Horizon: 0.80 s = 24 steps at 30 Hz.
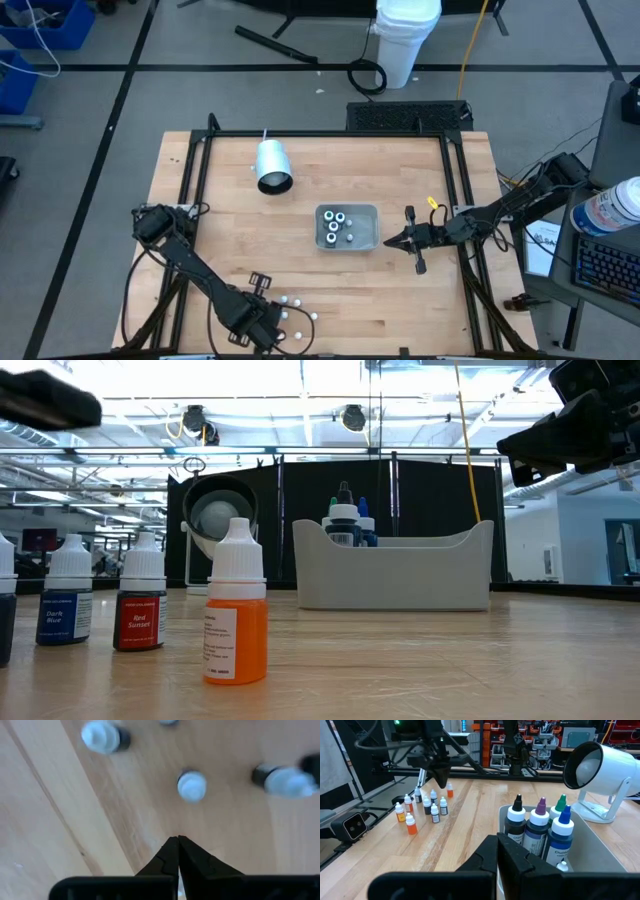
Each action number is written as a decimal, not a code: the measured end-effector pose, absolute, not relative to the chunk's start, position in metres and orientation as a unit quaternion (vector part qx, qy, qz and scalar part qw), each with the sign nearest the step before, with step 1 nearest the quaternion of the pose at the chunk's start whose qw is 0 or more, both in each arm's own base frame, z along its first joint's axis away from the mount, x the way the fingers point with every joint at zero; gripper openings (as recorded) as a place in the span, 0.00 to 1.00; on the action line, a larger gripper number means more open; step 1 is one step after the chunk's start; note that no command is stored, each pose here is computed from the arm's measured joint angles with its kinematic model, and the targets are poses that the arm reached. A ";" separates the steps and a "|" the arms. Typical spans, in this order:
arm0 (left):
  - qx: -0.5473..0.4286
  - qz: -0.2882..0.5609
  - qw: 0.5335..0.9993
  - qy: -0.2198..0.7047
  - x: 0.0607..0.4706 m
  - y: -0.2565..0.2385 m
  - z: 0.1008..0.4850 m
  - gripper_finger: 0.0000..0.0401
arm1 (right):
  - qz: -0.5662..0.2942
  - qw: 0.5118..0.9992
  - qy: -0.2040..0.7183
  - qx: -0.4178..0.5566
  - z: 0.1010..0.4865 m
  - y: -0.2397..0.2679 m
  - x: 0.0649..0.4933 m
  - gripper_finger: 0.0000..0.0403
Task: Pick & Place food coloring
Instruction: Put the top left small orange food coloring bottle into the white bin
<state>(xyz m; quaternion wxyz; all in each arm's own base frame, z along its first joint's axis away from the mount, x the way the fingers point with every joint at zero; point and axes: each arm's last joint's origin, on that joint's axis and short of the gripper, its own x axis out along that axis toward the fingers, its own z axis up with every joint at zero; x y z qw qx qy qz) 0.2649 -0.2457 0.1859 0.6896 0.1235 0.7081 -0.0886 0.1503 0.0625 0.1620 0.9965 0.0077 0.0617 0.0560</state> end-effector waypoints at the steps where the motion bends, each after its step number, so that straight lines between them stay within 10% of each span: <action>1: 0.122 -0.088 0.691 0.707 0.266 -0.246 0.189 0.04 | 0.056 0.997 0.061 0.008 0.162 0.063 0.150 0.00; 24: 0.094 -0.029 0.690 0.717 0.256 -0.256 0.204 0.55 | 0.094 0.992 0.079 0.020 0.159 0.065 0.150 0.00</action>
